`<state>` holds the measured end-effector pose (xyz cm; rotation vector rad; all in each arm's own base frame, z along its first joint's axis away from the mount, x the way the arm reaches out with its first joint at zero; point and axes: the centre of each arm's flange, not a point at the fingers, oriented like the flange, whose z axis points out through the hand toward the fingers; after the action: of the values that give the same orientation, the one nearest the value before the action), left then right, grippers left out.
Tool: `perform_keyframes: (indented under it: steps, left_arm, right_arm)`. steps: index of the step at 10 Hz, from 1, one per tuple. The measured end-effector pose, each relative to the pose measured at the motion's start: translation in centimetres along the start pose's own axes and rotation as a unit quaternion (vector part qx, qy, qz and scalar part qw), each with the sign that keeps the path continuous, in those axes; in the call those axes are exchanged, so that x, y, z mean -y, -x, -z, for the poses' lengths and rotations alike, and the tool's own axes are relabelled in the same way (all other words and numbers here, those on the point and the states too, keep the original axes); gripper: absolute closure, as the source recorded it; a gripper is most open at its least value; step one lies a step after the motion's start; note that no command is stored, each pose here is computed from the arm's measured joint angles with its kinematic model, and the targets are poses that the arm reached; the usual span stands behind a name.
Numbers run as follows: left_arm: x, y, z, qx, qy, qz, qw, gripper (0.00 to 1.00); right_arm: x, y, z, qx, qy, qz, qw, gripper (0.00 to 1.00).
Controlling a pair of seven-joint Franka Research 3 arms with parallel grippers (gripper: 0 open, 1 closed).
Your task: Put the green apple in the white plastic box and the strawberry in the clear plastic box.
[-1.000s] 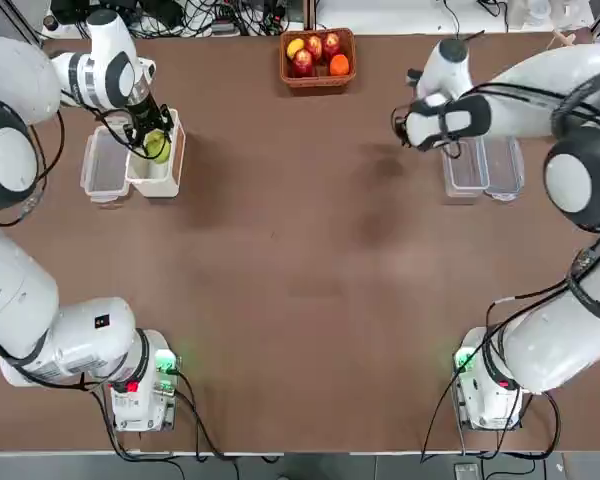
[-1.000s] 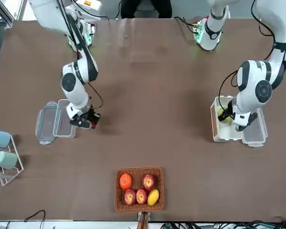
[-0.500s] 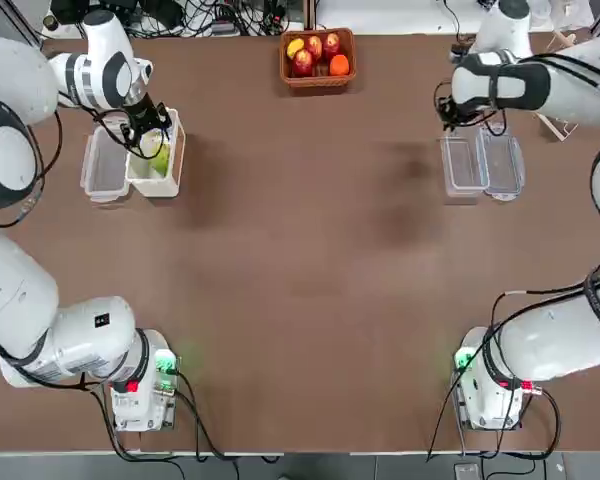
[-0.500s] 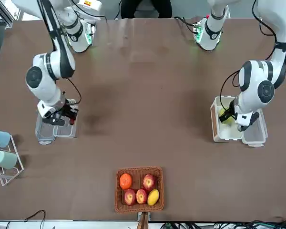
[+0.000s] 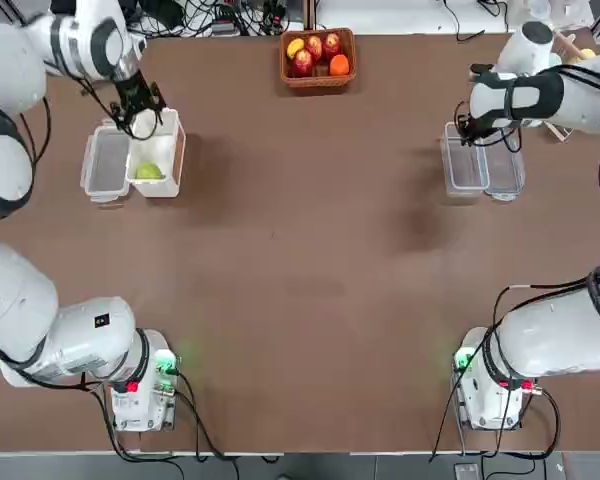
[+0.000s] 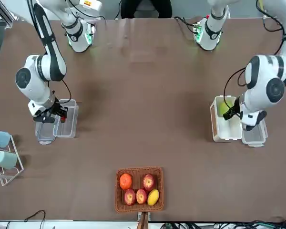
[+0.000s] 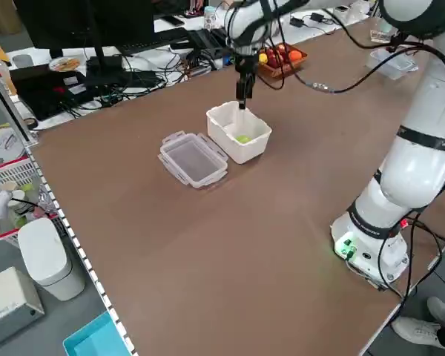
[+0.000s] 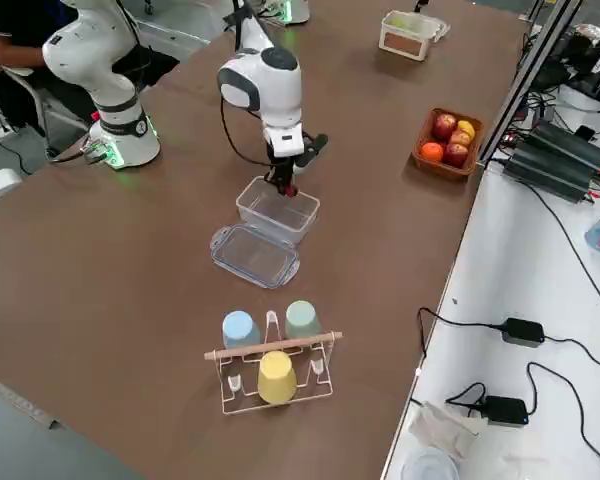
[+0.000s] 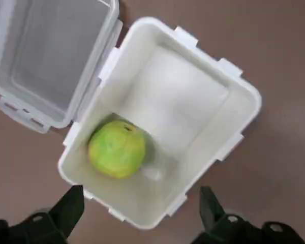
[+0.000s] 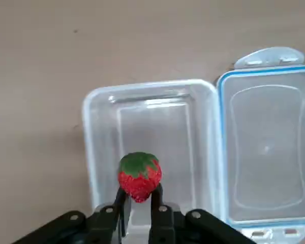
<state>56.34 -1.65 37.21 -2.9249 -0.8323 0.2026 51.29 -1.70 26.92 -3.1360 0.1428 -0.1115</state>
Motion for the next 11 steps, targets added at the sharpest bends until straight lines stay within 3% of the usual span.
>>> perform_keyframes:
  steps: [4,5,6,7,9,11]
  left_arm:
    - [-1.9,2.7,13.1,-0.054,0.021,-0.036,0.998,0.0]
    - [-1.9,3.1,15.4,-0.05,0.023,-0.064,0.996,0.0]
    - [-1.4,3.4,17.3,-0.039,0.026,-0.097,0.994,0.0]
    - [-1.0,3.6,18.9,-0.033,0.034,-0.126,0.991,0.0]
    - [-0.7,4.4,21.5,-0.031,0.037,-0.192,0.98,0.0]
    - [-1.1,6.8,24.5,-0.038,0.031,-0.246,0.968,0.0]
  right_arm:
    - [-1.2,1.0,-3.5,-0.002,0.003,0.002,1.0,0.78]
    - [-1.2,1.0,-3.6,-0.002,0.003,0.002,1.0,0.67]
    - [-1.2,1.0,-3.5,-0.003,0.003,0.003,1.0,0.5]
    - [-1.2,0.9,-3.5,-0.003,0.003,0.003,1.0,0.43]
    - [-1.2,0.9,-3.5,-0.003,0.003,0.003,1.0,0.43]
    - [-1.1,0.6,-3.2,-0.004,0.003,0.003,1.0,0.36]
